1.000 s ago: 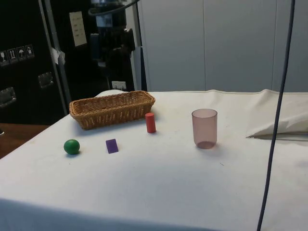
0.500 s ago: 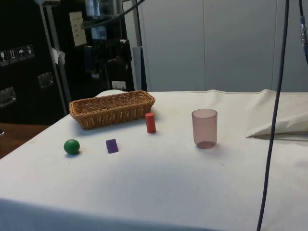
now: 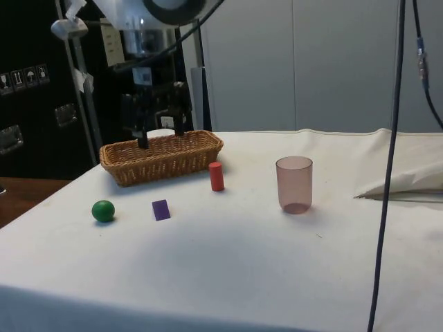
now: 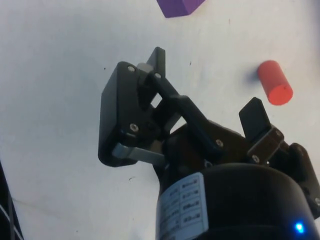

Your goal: Pick up the triangular block and place it into the basket.

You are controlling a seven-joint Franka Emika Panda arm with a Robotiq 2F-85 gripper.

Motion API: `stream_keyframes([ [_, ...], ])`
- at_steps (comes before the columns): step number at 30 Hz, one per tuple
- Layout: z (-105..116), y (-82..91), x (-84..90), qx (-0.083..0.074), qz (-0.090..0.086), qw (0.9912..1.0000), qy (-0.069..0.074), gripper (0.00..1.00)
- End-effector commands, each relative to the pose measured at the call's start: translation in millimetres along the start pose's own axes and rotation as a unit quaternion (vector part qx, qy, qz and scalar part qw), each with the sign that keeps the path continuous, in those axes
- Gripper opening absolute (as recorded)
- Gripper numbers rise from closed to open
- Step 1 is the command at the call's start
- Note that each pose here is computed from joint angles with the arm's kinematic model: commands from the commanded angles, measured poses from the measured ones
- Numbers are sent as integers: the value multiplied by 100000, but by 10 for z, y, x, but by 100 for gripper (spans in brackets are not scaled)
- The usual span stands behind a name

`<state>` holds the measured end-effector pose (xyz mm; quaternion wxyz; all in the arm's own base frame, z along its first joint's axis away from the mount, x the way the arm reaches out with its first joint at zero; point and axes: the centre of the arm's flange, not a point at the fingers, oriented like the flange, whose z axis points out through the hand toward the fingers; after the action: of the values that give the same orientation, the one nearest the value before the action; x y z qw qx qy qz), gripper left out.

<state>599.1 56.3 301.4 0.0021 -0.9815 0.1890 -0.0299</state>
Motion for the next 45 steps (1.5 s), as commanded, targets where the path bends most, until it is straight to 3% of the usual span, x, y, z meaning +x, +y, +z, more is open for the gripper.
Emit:
stream_keyframes([
  [1, 65, -7, 13, 313, 929, 99995, -29, 100],
  [5, 212, -6, 24, -17, 2532, 99968, -118, 100],
  [6, 154, -4, 9, -330, 1646, 99986, -84, 100],
  [7, 234, -13, 25, -41, 2778, 99961, -105, 100],
  [13, 457, -22, 43, -604, 5131, 99866, -265, 100],
  [14, 402, -18, 33, -1005, 4339, 99900, -286, 100],
  [16, 521, -24, 47, -788, 5764, 99830, -262, 100],
  [22, 704, -27, 56, -1293, 7678, 99695, -444, 100],
  [23, 769, -30, 61, -1453, 8338, 99640, -445, 100],
  [24, 754, -21, 54, -1926, 8047, 99656, -451, 100],
  [32, 981, -51, 87, -1995, 10826, 99392, -377, 100],
  [33, 1009, -64, 96, -2021, 11396, 99328, -222, 100],
  [34, 1014, -75, 102, -1979, 11637, 99301, -61, 100],
  [35, 1018, -57, 92, -2566, 11113, 99347, -401, 100],
  [36, 1019, -82, 102, -1935, 11877, 99273, 39, 100],
  [40, 1046, -118, 105, -1558, 12969, 99141, 715, 100],
  [42, 1053, -132, 106, -1377, 13367, 99088, 1025, 100],
  [43, 1043, -110, 102, -1768, 12987, 99135, 729, 100],
  [45, 1055, -153, 105, -1163, 13677, 99045, 1308, 100],
])
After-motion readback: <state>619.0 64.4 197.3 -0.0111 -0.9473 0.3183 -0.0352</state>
